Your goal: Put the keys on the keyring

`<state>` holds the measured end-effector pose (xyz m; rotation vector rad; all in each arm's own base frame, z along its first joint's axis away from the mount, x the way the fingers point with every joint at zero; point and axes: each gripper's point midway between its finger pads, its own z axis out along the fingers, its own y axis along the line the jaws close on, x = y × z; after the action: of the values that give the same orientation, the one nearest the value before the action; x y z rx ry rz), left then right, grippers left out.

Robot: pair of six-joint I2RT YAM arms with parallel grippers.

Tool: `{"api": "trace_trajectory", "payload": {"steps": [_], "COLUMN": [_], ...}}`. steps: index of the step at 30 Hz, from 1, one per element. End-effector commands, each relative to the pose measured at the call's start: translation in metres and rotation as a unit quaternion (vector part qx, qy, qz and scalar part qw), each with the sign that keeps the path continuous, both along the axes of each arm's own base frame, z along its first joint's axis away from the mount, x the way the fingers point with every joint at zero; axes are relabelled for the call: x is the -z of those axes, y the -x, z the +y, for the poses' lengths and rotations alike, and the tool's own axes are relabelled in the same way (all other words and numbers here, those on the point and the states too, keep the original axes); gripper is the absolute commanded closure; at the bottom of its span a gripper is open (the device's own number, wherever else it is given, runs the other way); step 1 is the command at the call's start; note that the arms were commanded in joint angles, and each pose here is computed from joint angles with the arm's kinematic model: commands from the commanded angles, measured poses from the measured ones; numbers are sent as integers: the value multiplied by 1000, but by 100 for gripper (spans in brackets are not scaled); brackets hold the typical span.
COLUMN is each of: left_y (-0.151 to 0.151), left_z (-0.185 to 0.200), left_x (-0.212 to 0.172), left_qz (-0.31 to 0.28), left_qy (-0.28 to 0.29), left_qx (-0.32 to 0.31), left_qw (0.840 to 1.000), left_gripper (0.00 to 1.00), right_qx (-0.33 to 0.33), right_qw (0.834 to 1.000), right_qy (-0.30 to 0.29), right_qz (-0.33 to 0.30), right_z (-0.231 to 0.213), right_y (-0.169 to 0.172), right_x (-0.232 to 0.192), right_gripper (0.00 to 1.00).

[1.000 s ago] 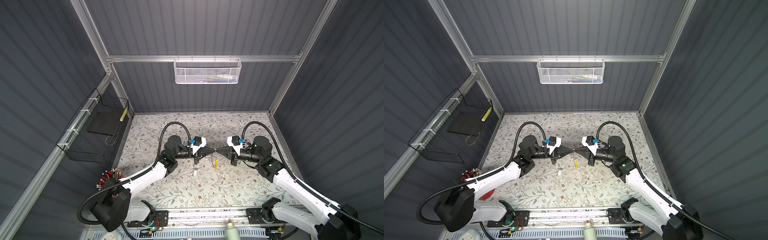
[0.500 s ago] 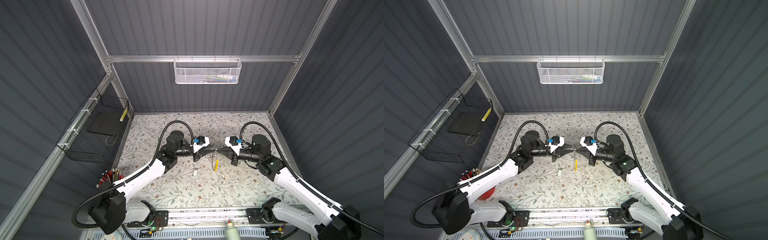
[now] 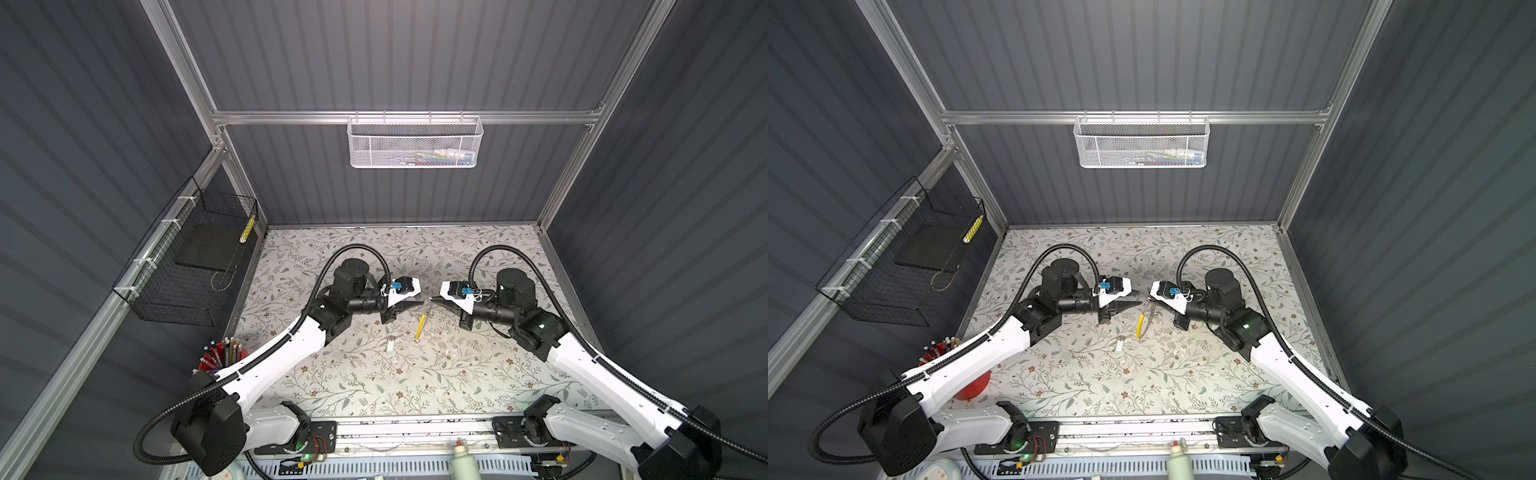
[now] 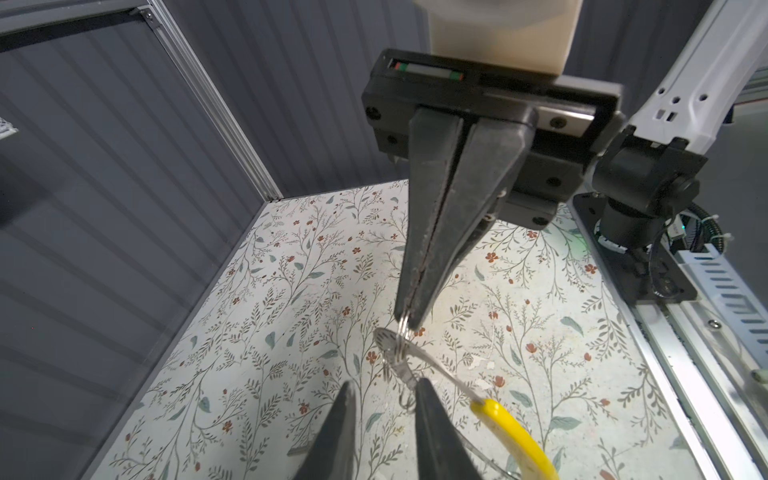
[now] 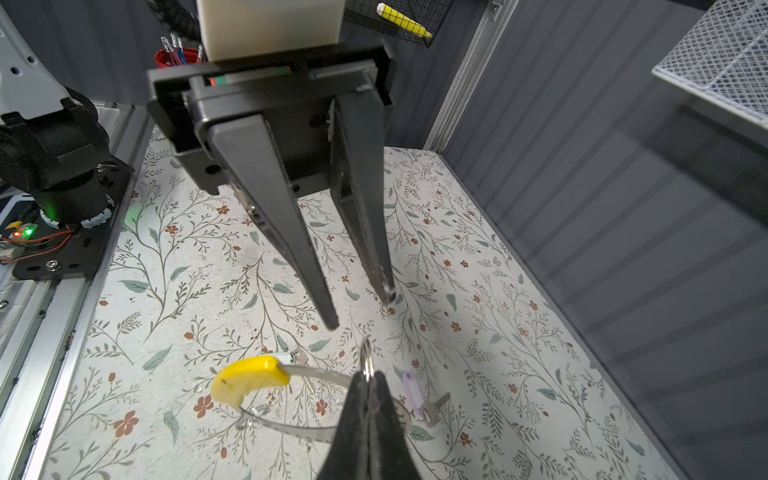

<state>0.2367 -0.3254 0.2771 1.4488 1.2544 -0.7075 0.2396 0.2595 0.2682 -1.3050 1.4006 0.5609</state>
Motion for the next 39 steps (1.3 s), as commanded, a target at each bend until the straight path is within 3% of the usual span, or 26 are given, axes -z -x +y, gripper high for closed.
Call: {"api": "trace_trajectory", "payload": {"steps": [1, 19, 25, 28, 30, 35, 39], "left_y": [-1, 4, 6, 9, 10, 19, 26], "left_z": [0, -16, -19, -21, -22, -23, -22], "left_x": [1, 6, 5, 2, 0, -1, -7], "left_qz": [-17, -22, -18, -14, -8, 5, 27], "left_qy": [-34, -67, -62, -51, -40, -19, 29], "left_qx": [0, 18, 27, 32, 32, 53, 79], "left_qw": [999, 997, 998, 998, 999, 998, 996], "left_gripper": [73, 78, 89, 100, 100, 100, 100], "right_qx": [-4, -21, -23, -20, -14, -5, 7], "right_qw": [1000, 999, 998, 999, 999, 1000, 997], "right_qy": [18, 48, 48, 42, 42, -4, -69], "right_qz": [-7, 11, 17, 18, 19, 23, 25], "right_z": [1, 9, 10, 11, 9, -1, -18], "right_y": [0, 2, 3, 2, 1, 6, 11], "right_x": [-4, -1, 1, -1, 0, -4, -20], "right_gripper": [100, 100, 100, 100, 100, 77, 72]}}
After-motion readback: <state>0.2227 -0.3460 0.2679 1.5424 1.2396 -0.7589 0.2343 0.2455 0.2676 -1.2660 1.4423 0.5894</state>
